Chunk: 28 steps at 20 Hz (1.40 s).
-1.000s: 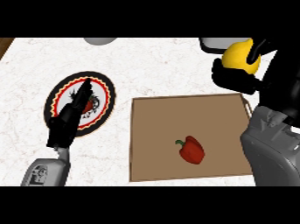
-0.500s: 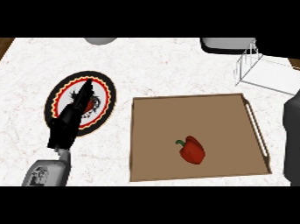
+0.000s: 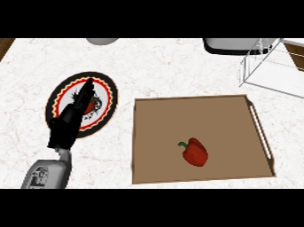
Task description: Pick the lemon from the tray and place it in the tiered shelf
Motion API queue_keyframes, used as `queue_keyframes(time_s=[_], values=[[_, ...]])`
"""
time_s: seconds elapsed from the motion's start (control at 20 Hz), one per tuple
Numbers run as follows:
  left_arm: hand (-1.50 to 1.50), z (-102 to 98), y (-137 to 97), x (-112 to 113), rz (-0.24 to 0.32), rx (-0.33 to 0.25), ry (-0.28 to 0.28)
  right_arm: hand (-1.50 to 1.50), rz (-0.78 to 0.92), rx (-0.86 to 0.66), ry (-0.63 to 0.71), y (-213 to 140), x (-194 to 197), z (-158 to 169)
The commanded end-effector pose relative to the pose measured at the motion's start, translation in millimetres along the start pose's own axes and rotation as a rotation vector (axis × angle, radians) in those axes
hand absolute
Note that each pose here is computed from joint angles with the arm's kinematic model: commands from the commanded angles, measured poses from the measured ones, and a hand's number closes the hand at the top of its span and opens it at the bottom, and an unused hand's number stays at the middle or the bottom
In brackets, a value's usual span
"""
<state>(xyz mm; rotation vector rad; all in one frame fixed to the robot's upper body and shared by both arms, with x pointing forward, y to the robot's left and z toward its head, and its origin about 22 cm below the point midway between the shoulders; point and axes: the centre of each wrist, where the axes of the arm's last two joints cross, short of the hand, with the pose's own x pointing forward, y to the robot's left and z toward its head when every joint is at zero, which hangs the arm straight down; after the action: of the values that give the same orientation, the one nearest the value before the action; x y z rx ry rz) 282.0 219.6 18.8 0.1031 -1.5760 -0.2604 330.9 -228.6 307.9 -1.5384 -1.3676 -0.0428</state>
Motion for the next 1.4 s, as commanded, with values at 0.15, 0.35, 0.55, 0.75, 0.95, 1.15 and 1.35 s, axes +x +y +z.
queue_keyframes(time_s=[0.15, 0.35, 0.55, 0.75, 0.95, 1.15, 1.35], values=[[0.00, 4, 4, -1, 0.001, -0.011, -0.015, 1.50, 0.077, -0.069, -0.052, 3, -13, -49], [0.00, 0, -3, 4, -0.002, -0.009, -0.005, 1.50, 0.089, -0.080, -0.074, 26, -11, -49], [0.00, -2, 4, 1, -0.009, 0.007, -0.003, 1.50, 0.151, -0.108, -0.080, 46, -40, -68], [0.00, -19, 8, 3, 0.004, -0.004, 0.009, 1.50, 0.195, -0.098, -0.194, 68, -42, -67], [0.00, -4, 2, 12, -0.006, -0.001, -0.027, 1.50, 0.182, -0.147, -0.117, 95, -87, -75], [0.00, -12, 9, 6, -0.005, -0.016, -0.004, 1.50, -0.148, -0.163, -0.087, 79, -67, -85], [0.00, -1, -11, -2, 0.008, -0.021, -0.017, 1.50, -0.158, -0.164, -0.091, 85, -90, -109]])
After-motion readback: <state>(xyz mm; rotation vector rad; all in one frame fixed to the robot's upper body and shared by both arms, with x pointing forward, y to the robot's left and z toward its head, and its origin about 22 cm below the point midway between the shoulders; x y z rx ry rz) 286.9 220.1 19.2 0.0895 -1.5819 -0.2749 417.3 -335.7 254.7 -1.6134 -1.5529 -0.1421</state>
